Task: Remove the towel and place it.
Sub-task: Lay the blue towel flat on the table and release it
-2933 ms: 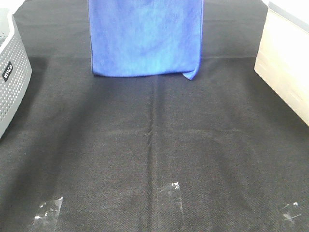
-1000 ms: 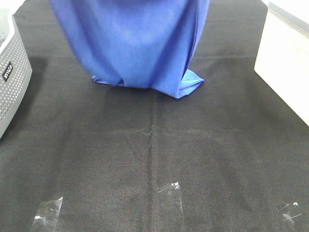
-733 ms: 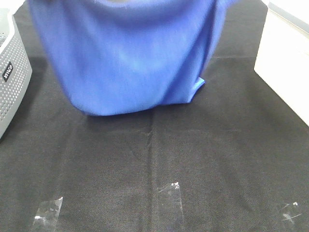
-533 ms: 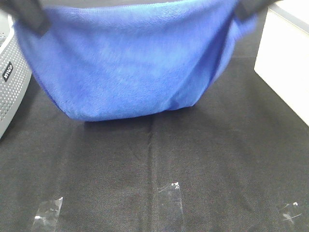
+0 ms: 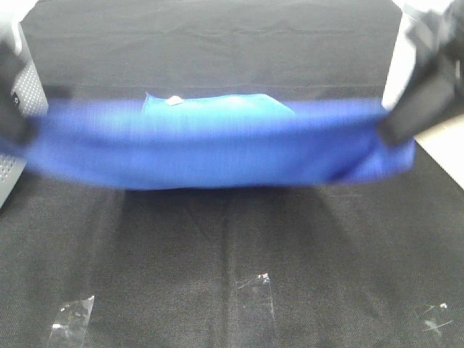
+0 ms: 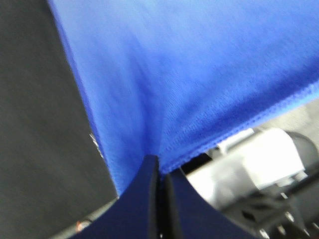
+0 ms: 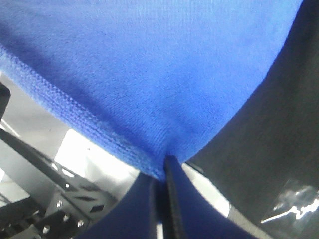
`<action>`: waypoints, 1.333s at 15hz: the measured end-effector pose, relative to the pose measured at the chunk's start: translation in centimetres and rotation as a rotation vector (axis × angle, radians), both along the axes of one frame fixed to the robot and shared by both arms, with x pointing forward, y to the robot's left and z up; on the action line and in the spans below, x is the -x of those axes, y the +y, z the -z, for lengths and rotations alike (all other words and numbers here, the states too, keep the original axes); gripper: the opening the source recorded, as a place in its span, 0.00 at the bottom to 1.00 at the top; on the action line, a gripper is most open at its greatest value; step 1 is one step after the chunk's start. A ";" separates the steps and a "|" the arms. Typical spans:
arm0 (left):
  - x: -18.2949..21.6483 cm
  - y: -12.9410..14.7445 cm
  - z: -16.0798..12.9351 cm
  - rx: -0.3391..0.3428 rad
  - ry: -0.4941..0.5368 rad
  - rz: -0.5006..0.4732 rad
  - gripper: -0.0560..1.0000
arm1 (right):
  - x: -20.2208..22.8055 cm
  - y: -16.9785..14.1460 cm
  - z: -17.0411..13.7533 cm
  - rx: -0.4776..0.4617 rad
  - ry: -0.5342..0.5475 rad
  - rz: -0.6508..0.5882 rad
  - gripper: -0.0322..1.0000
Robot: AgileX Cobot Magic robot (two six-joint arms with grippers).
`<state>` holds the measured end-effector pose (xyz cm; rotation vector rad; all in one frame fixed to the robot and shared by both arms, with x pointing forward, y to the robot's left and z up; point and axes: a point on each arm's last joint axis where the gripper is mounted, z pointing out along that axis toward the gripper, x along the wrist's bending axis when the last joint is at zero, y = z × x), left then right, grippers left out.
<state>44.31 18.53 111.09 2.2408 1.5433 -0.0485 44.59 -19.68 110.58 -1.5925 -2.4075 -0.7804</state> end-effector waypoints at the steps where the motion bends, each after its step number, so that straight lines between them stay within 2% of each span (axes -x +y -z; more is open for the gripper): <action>1: 0.8 0.2 0.5 0.016 0.020 -0.002 0.05 | 0.2 0.0 0.6 0.000 0.021 0.000 0.04; 4: 3.0 0.7 1.9 0.056 0.080 -0.024 0.05 | 1.4 -0.1 1.8 -0.021 0.074 0.004 0.04; 6: 5.2 1.0 3.0 0.116 0.141 -0.052 0.05 | 3.1 -0.4 2.5 -0.035 0.094 0.007 0.04; 10: 7.5 1.6 4.4 0.166 0.208 -0.107 0.05 | 5.0 -0.8 3.8 -0.051 0.133 0.013 0.04; 12: 7.9 1.5 5.4 0.170 0.250 -0.116 0.05 | 5.2 -0.8 3.9 -0.049 0.137 0.013 0.04; 15: 9.3 0.7 6.9 0.142 0.310 -0.057 0.05 | 5.6 -1.0 5.0 -0.038 0.177 0.020 0.04; 20: 10.1 0.0 7.1 0.132 0.345 -0.060 0.05 | 6.8 -1.3 7.5 -0.009 0.270 0.025 0.04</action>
